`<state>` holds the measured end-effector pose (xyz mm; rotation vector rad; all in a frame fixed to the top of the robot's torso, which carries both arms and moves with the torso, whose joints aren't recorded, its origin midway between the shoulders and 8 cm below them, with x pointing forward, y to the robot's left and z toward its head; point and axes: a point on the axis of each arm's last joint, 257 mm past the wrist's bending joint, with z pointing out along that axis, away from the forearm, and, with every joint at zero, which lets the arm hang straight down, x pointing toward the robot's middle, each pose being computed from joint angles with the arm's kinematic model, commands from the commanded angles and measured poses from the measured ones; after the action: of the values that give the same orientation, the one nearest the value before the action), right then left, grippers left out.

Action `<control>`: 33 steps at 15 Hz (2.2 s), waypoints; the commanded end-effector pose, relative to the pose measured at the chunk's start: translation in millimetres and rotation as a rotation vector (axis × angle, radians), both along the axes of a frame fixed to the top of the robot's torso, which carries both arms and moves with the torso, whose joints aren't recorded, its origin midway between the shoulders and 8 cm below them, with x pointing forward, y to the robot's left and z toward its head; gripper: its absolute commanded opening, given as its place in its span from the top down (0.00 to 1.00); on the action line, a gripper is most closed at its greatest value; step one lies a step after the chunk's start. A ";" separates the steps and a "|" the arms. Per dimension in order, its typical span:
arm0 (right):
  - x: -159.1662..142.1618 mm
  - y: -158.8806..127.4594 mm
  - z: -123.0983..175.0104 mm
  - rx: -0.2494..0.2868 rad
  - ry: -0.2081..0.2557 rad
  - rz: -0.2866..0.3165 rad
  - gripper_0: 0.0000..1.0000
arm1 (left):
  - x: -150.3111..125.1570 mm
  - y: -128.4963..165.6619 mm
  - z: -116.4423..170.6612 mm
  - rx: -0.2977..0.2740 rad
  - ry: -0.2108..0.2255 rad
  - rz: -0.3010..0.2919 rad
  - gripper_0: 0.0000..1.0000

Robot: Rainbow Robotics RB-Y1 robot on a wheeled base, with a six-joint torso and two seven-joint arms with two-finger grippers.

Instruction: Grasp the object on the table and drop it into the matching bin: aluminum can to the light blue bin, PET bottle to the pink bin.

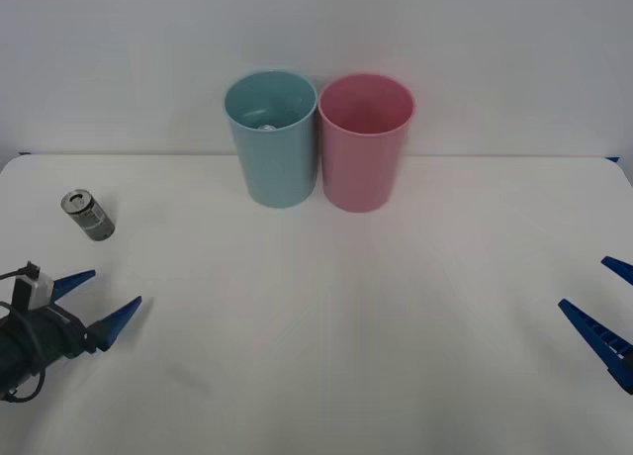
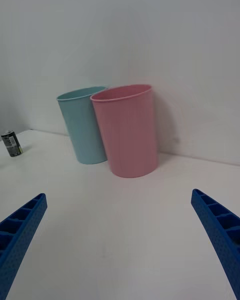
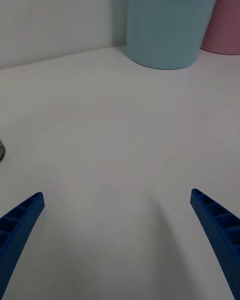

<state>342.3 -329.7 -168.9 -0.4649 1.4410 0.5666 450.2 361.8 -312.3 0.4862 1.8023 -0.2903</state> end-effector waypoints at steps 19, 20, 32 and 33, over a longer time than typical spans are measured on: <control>0.0 0.0 0.0 0.000 0.000 0.000 0.00 | 9.8 55.7 11.3 -0.232 -0.144 0.412 0.00; 0.0 0.0 0.0 0.000 0.000 0.000 0.00 | 16.1 57.6 11.2 -0.225 -0.142 0.433 0.00; 0.0 0.0 0.0 0.000 0.000 0.000 0.00 | 91.0 72.0 15.5 -0.203 -0.097 0.541 0.00; 0.0 0.0 0.0 0.000 0.000 0.000 0.00 | 97.4 73.1 16.8 -0.209 -0.094 0.541 0.00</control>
<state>342.3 -329.7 -168.9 -0.4649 1.4410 0.5666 541.5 434.0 -296.6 -0.1357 1.7131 -0.0689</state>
